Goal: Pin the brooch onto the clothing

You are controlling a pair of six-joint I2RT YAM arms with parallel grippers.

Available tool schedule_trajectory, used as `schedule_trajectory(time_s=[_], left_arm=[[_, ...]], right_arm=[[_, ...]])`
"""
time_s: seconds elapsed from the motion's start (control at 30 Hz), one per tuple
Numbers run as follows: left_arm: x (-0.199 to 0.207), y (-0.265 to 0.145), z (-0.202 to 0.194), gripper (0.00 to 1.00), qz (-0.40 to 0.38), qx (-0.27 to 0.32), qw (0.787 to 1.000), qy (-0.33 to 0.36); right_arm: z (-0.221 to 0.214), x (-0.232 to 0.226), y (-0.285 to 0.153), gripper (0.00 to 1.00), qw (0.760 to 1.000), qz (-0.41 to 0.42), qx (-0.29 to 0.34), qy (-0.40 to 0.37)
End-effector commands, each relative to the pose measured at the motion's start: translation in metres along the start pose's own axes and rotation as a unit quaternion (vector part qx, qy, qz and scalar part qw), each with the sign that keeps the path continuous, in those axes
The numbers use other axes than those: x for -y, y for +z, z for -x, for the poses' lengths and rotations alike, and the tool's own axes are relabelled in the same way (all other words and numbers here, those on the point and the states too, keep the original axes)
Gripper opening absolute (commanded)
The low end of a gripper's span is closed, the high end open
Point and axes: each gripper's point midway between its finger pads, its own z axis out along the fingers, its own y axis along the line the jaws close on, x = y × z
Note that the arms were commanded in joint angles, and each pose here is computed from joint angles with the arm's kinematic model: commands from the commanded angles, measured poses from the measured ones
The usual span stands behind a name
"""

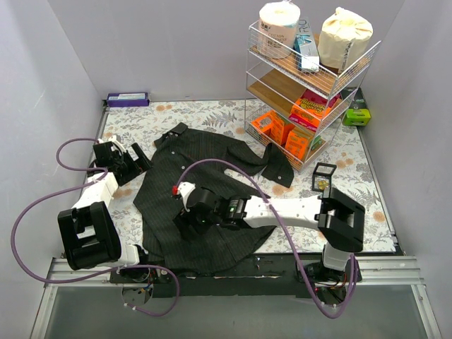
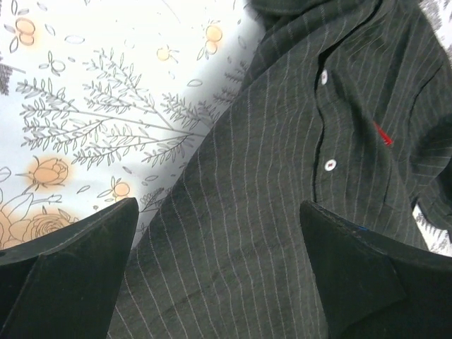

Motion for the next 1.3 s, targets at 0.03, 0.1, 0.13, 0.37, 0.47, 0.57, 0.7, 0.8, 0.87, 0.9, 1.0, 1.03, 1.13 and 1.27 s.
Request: schedule_trajectory(time_s=[0.03,0.1,0.13,0.37,0.47,0.57,0.7,0.8,0.87,0.9,1.0,1.03,1.13,1.27], left_arm=[[-0.01,-0.004,-0.014,0.98,0.021,-0.013,1.0,0.009],[-0.012,-0.003,-0.021,0.98,0.025,-0.026,0.999,0.005],[-0.012,-0.003,-0.023,0.98,0.026,-0.03,0.999,0.001],[-0.016,0.004,-0.037,0.9,0.033,-0.062,0.997,-0.008],[-0.017,0.008,-0.042,0.87,0.03,-0.077,0.997,-0.01],[-0.013,0.011,-0.046,0.77,0.021,-0.088,0.996,-0.008],[-0.007,0.009,-0.047,0.56,0.016,-0.086,0.996,0.0],[-0.001,0.004,-0.046,0.36,0.01,-0.081,0.997,0.008],[0.003,0.0,-0.047,0.24,0.004,-0.08,0.997,0.01],[0.005,-0.001,-0.051,0.18,-0.004,-0.085,0.996,0.01],[0.012,-0.007,-0.059,0.07,-0.019,-0.092,0.996,0.007],[0.014,-0.009,-0.061,0.07,-0.019,-0.093,0.995,0.01],[0.02,-0.014,-0.065,0.07,-0.021,-0.094,0.995,0.014],[0.045,-0.016,-0.069,0.02,-0.048,-0.096,0.994,0.005]], right_arm=[[0.026,-0.045,0.012,0.86,0.996,0.075,0.023,-0.033],[0.021,-0.051,0.018,0.85,0.996,0.082,0.013,-0.039],[0.021,-0.053,0.018,0.85,0.996,0.084,0.013,-0.04],[0.019,-0.055,0.014,0.84,0.995,0.09,0.024,-0.023],[0.017,-0.051,0.012,0.84,0.996,0.084,0.026,-0.022],[0.015,-0.048,0.011,0.83,0.996,0.077,0.028,-0.021],[0.015,-0.048,0.01,0.82,0.996,0.077,0.028,-0.021],[0.012,-0.047,0.011,0.82,0.996,0.078,0.025,-0.019],[0.011,-0.046,0.011,0.82,0.997,0.076,0.024,-0.019],[0.011,-0.046,0.012,0.82,0.997,0.075,0.024,-0.019],[0.01,-0.046,0.014,0.81,0.997,0.075,0.024,-0.02],[0.011,-0.046,0.014,0.81,0.997,0.076,0.024,-0.02],[0.01,-0.046,0.015,0.81,0.997,0.076,0.022,-0.018],[0.011,-0.044,0.013,0.8,0.997,0.069,0.028,-0.013]])
